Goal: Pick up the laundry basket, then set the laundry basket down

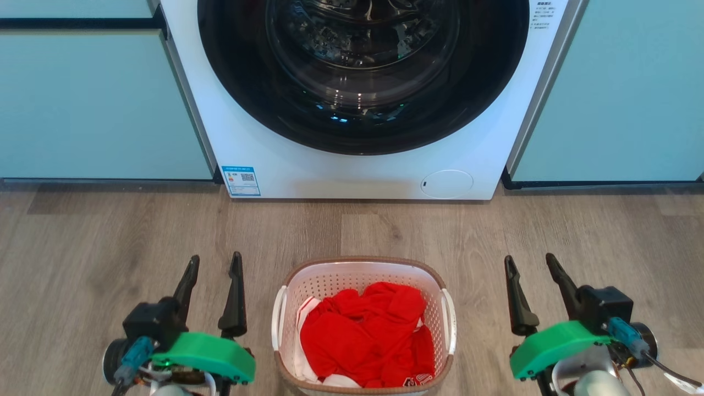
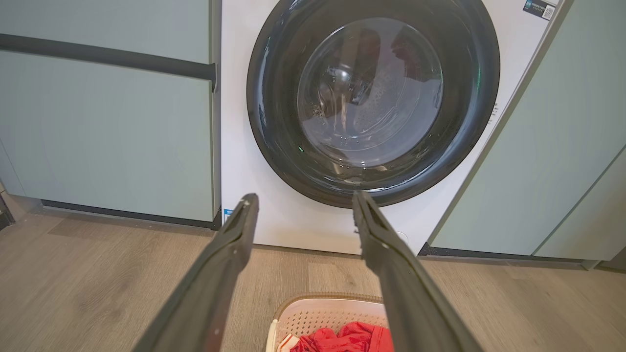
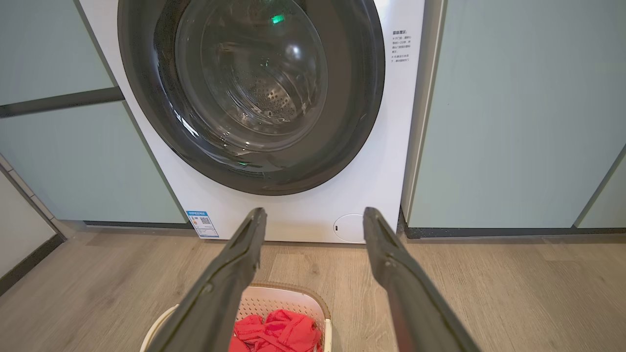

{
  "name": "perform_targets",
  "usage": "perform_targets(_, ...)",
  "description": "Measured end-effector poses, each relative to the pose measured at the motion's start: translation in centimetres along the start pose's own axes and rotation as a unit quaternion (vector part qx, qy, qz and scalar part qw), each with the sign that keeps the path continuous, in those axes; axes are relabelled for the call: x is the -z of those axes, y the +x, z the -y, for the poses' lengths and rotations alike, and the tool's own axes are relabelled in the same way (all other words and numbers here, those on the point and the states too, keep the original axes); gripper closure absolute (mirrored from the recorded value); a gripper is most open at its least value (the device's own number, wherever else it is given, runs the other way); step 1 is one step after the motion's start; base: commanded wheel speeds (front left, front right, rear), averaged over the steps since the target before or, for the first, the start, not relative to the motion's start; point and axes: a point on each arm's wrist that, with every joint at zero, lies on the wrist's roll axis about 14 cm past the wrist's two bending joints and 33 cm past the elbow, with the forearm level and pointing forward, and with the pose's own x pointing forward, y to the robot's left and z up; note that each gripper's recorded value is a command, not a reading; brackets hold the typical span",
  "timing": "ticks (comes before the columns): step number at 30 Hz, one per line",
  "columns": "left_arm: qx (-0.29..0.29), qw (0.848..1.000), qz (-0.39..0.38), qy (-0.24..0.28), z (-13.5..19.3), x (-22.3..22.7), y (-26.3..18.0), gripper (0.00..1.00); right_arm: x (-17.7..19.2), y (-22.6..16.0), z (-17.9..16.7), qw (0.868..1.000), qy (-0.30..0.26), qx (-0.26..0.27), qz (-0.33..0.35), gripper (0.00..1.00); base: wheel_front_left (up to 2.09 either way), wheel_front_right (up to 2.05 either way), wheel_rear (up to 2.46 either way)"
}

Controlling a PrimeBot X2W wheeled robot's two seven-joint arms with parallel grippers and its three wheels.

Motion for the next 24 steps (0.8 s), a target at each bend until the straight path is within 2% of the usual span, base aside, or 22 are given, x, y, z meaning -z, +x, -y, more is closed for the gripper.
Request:
perform_targets(6,0.002,1.000,0.001,-0.008,0.0,-0.1,-0.1,0.00,0.2,0.0,-0.1,1.000,0.000,-0.001,-0.003,0.00,0.00,0.00,0.00)
perform_targets(7,0.002,1.000,0.001,-0.018,0.0,0.0,-0.1,1.00,0.1,0.0,-0.1,1.000,0.000,-0.002,-0.002,1.00,0.00,0.00,0.00)
perform_targets(15,-0.031,0.995,-0.092,-0.029,-1.6,5.6,-3.5,1.00,5.3,-2.8,0.6,0.996,0.019,0.020,-0.084,1.00,0.00,0.00,0.00)
perform_targets(24,-0.046,0.991,-0.103,-0.075,-1.9,6.0,-3.4,1.00,5.3,-2.9,1.2,0.993,0.068,0.040,-0.086,1.00,0.00,0.00,0.00)
